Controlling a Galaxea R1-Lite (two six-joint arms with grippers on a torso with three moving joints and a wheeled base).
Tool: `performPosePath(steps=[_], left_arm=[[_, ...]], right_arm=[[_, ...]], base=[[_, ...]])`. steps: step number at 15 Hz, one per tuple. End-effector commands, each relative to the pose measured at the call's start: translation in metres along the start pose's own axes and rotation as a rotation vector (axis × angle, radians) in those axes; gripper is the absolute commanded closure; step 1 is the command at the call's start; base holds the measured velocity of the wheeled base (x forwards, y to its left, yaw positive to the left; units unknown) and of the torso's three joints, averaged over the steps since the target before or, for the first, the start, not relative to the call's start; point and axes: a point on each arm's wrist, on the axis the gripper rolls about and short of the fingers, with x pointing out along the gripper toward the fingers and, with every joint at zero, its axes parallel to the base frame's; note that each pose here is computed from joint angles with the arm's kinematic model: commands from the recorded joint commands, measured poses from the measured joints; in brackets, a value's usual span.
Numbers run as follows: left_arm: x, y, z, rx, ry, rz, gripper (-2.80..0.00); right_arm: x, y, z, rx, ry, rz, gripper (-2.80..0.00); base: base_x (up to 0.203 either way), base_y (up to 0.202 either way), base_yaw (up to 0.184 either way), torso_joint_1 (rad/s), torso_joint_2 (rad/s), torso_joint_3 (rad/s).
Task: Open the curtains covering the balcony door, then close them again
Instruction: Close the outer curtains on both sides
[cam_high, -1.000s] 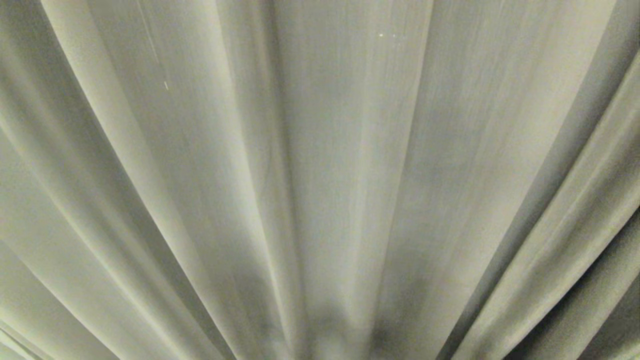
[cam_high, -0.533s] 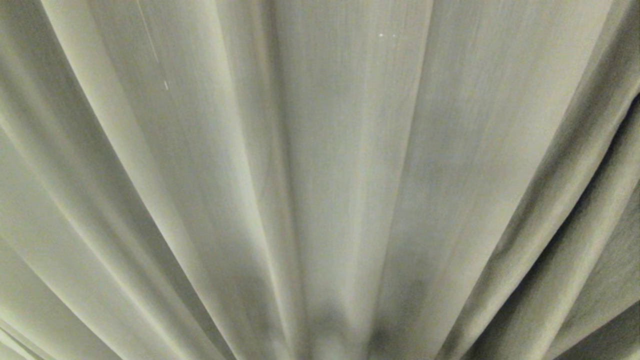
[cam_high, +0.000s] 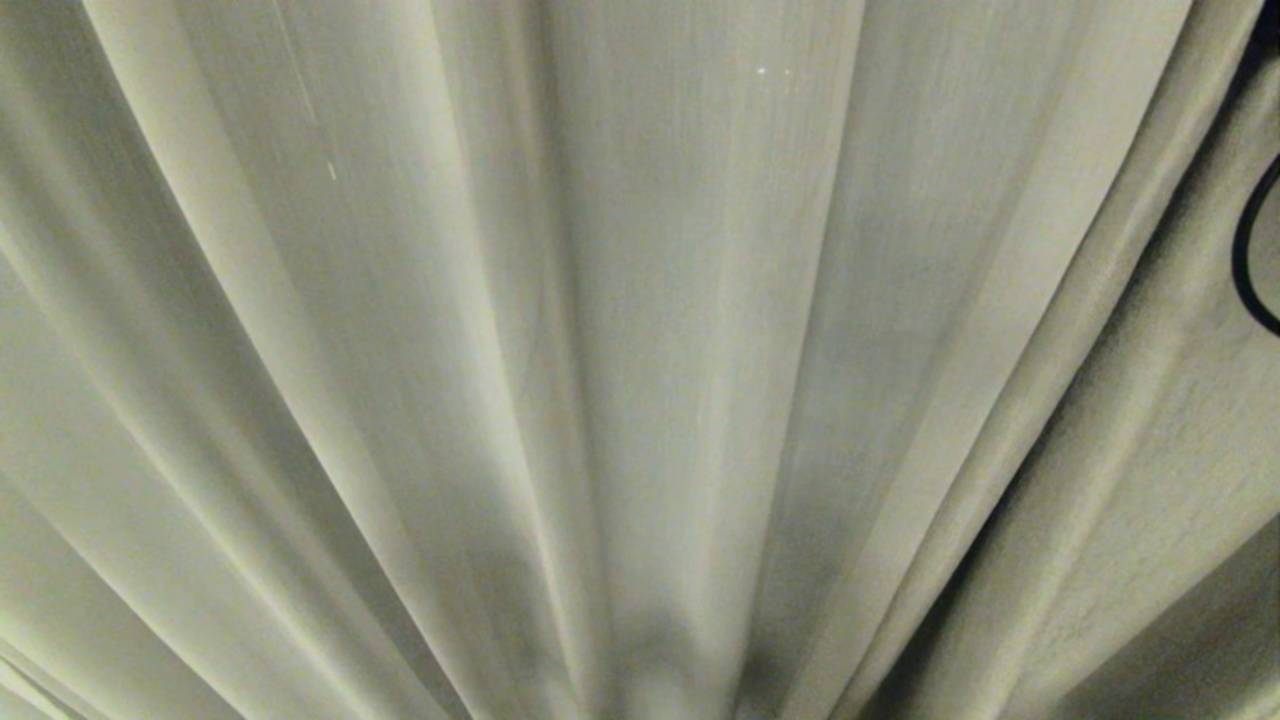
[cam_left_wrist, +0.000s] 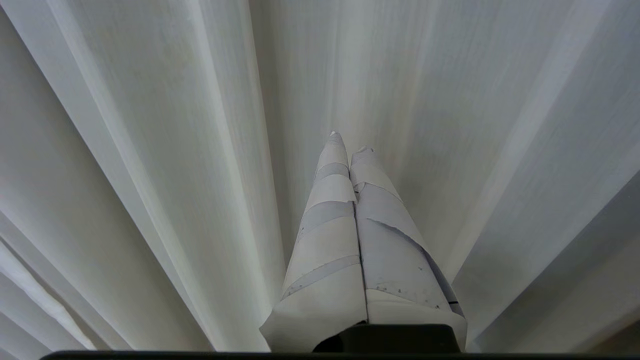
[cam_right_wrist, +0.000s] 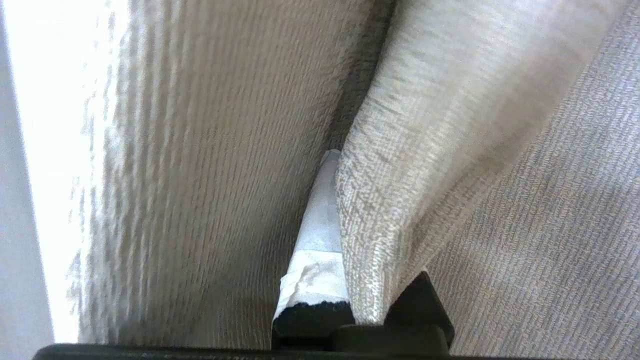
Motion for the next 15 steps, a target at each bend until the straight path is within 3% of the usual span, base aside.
performPosePath(steps=[1, 6, 15], left_arm=[[0.0, 0.0, 0.0, -0.001, -0.001, 0.001, 0.0], [0.0, 0.0, 0.0, -0.001, -0.001, 0.002, 0.0], [0.0, 0.0, 0.0, -0.001, -0.001, 0.001, 0.0]], right_arm=[[0.002, 0.012, -0.008, -0.008, 0.019, 0.03, 0.0], [0.005, 0.035, -0.017, -0.019, 0.036, 0.101, 0.0], [0.014, 0.081, -0.031, -0.021, 0.066, 0.123, 0.0]], base=[[0.0, 0.0, 0.0, 0.0, 0.0, 0.0], [0.0, 0.0, 0.0, 0.0, 0.0, 0.0], [0.0, 0.0, 0.0, 0.0, 0.0, 0.0]])
